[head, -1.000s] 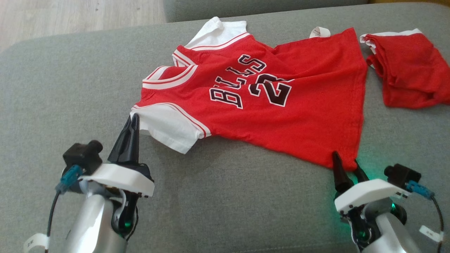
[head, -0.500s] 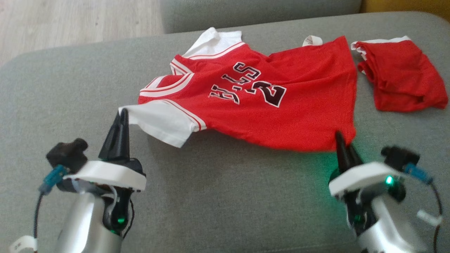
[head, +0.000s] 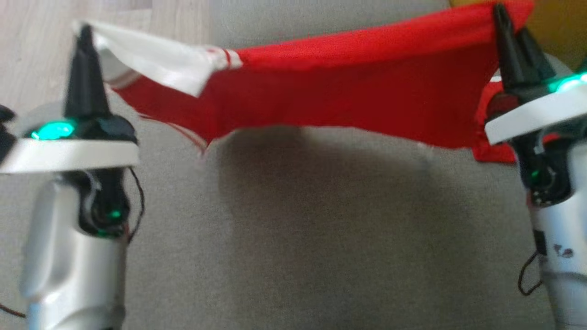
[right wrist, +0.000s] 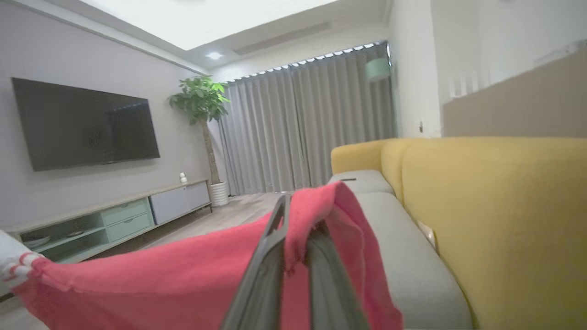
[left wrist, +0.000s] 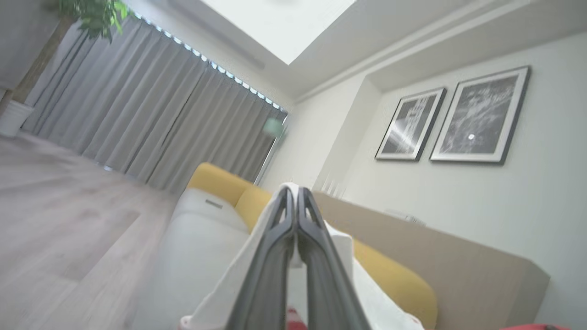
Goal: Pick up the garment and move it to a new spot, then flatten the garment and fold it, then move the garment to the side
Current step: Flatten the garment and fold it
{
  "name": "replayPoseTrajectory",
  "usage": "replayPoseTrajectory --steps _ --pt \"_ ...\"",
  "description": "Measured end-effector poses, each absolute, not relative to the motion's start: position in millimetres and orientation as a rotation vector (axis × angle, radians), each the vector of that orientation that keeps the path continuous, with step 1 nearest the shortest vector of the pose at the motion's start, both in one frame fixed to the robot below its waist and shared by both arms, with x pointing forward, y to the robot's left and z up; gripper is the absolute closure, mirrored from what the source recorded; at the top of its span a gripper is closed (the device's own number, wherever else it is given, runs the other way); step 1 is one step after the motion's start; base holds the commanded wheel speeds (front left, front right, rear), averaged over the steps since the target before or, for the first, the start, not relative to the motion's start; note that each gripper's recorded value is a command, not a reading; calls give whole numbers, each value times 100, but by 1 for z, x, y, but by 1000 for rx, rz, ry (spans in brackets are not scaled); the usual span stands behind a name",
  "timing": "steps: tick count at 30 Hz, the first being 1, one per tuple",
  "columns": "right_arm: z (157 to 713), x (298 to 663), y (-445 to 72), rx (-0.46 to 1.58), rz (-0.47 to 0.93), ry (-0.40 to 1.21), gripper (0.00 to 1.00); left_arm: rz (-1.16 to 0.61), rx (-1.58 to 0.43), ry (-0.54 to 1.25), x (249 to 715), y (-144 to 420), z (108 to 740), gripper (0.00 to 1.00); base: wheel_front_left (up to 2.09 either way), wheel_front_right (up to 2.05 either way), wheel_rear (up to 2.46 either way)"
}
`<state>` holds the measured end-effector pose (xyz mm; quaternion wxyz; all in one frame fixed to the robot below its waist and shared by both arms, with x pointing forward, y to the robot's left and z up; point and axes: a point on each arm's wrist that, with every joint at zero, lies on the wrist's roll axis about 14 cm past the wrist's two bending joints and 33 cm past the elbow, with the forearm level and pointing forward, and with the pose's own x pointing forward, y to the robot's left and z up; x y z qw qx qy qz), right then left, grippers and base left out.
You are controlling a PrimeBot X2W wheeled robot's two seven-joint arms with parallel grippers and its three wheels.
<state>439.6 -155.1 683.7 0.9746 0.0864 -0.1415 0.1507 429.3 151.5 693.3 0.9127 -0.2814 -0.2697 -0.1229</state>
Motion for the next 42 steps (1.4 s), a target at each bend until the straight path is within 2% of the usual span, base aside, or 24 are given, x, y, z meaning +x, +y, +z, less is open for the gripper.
replayPoseTrajectory --steps 9,14,18,22,26,30,34,38,42 --pt "729 420 -136 117 375 -358 100 -284 -540 -778 389 169 775 100 0 0 0" --pt "740 417 -136 126 370 -360 100 -299 -493 -749 386 169 786 100 0 0 0" --pt "725 432 -133 118 365 -289 100 -302 -439 -687 409 169 782 100 0 0 0" --pt "717 469 -132 163 357 -241 100 -297 -409 -611 455 172 770 100 0 0 0" --pt "725 528 -129 114 353 -249 100 -258 -357 -573 518 187 767 100 0 0 0" --pt "727 594 -131 42 319 -271 100 -245 -288 -599 575 190 778 100 0 0 0" --pt "730 645 -136 5 279 -341 100 -228 -256 -620 619 192 781 100 0 0 0" --pt "726 675 -133 11 269 -397 100 -190 -208 -592 645 199 763 100 0 0 0" --pt "693 690 -126 51 271 -363 100 -165 -193 -513 652 206 729 100 0 0 0"
